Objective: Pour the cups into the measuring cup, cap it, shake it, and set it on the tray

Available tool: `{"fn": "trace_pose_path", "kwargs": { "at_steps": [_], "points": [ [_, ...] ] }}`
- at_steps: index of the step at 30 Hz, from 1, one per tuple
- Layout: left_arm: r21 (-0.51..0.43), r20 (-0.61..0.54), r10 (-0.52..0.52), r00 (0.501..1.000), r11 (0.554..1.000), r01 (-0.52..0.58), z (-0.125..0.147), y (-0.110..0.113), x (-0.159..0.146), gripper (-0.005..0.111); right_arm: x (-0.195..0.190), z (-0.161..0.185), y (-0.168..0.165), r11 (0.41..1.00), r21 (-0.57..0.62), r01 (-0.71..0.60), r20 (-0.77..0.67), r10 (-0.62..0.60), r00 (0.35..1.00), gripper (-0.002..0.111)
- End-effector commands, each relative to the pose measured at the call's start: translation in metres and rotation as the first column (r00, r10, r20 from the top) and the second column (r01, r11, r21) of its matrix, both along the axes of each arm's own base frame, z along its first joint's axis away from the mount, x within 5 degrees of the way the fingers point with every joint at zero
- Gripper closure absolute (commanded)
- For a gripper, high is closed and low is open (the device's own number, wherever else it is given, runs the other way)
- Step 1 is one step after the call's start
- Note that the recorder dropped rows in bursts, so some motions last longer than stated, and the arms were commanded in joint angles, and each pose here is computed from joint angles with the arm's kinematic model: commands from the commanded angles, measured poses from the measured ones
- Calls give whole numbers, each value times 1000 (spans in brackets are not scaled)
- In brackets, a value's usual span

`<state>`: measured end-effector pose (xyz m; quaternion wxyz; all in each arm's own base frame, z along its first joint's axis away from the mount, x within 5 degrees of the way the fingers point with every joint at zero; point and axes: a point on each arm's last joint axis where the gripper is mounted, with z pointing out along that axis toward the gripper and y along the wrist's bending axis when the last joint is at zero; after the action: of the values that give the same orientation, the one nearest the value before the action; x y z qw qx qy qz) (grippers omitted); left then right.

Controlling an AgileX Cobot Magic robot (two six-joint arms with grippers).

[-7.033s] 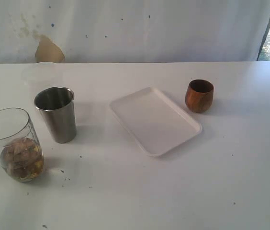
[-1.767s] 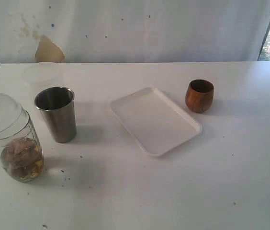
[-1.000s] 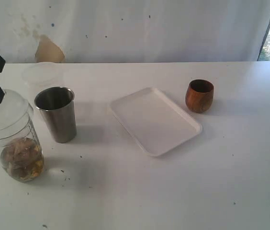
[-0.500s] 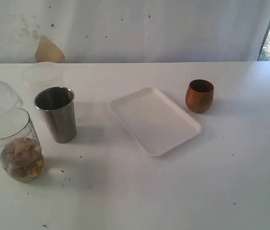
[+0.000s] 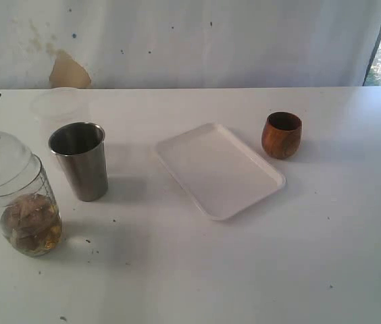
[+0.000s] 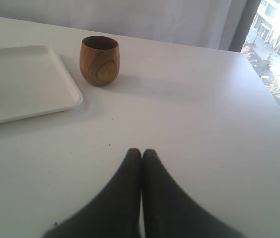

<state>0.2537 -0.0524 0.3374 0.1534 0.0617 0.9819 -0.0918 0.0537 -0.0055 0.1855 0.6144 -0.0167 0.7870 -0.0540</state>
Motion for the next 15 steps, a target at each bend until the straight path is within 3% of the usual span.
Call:
{"fn": "trace_pose_path", "kwargs": {
  "at_steps": [1,15],
  "points": [
    [-29,5,-17,1000,999,18,2,-4,-2,107,0,-2,-1,1000,-6,9,-2,-9,1000,108],
    [-3,-2,-19,1000,1000,19,-1,-2,0,107,0,-2,-1,1000,-6,9,-2,-9,1000,108]
  ]
}}
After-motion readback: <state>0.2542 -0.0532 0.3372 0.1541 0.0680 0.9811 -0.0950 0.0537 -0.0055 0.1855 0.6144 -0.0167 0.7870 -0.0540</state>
